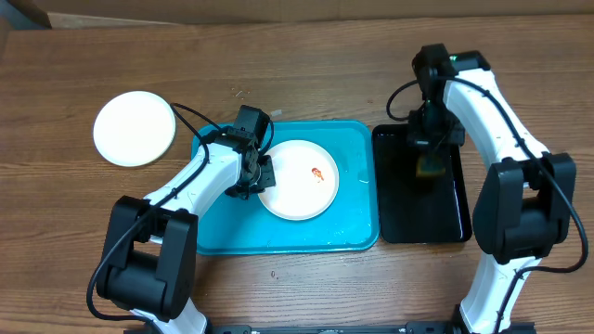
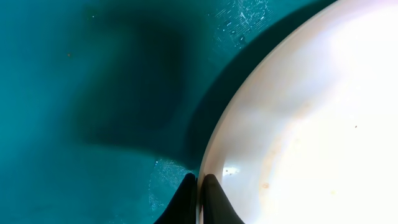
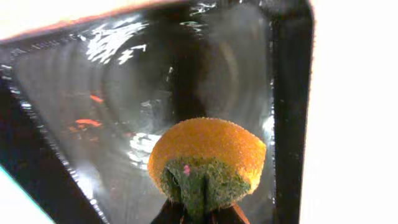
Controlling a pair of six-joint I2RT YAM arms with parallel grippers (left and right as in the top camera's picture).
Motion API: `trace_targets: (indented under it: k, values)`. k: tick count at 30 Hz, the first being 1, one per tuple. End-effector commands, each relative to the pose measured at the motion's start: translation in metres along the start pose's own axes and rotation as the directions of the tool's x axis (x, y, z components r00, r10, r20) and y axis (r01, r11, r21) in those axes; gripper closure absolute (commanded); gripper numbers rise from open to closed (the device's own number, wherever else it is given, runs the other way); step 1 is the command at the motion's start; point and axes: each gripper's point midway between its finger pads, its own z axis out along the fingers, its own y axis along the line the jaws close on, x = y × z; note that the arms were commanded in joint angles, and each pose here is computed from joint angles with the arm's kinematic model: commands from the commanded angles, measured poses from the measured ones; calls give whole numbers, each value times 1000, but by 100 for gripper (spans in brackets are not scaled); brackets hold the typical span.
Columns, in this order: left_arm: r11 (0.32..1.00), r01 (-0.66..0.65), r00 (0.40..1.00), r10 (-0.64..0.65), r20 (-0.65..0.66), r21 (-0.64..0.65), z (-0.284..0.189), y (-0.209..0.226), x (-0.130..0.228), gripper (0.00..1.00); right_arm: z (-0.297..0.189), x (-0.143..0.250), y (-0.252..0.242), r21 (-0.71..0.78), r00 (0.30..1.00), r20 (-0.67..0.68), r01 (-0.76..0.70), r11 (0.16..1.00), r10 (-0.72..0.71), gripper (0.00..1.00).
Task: Clean dirty plates on tray and stack at the side
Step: 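Rub the sponge in the water of the black tray with the right gripper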
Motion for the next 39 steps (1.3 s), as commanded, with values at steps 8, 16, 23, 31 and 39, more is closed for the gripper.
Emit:
trace_targets:
  k: [8,16,23,31,39]
  values:
    - [1000,-5,999,5,48,7,-12,-4,-10,96,-11,-7,-4,10,998,48,-37,999,36,96]
    - [1000,-5,999,5,47,6,-12,-4,-10,96,-13,-12,-11,70,980,99,-180,981,173,96]
    - [1000,-13,999,13,47,5,-12,-4,-10,96,-13,-1,10,-11,996,39,-82,997,82,96]
    - [1000,-13,999,13,46,5,-12,-4,-10,96,-12,5,-2,49,998,21,-59,997,58,96]
    - [1000,-17,999,17,46,5,-12,-4,-10,96,-12,10,-6,51,997,-7,-73,996,74,96]
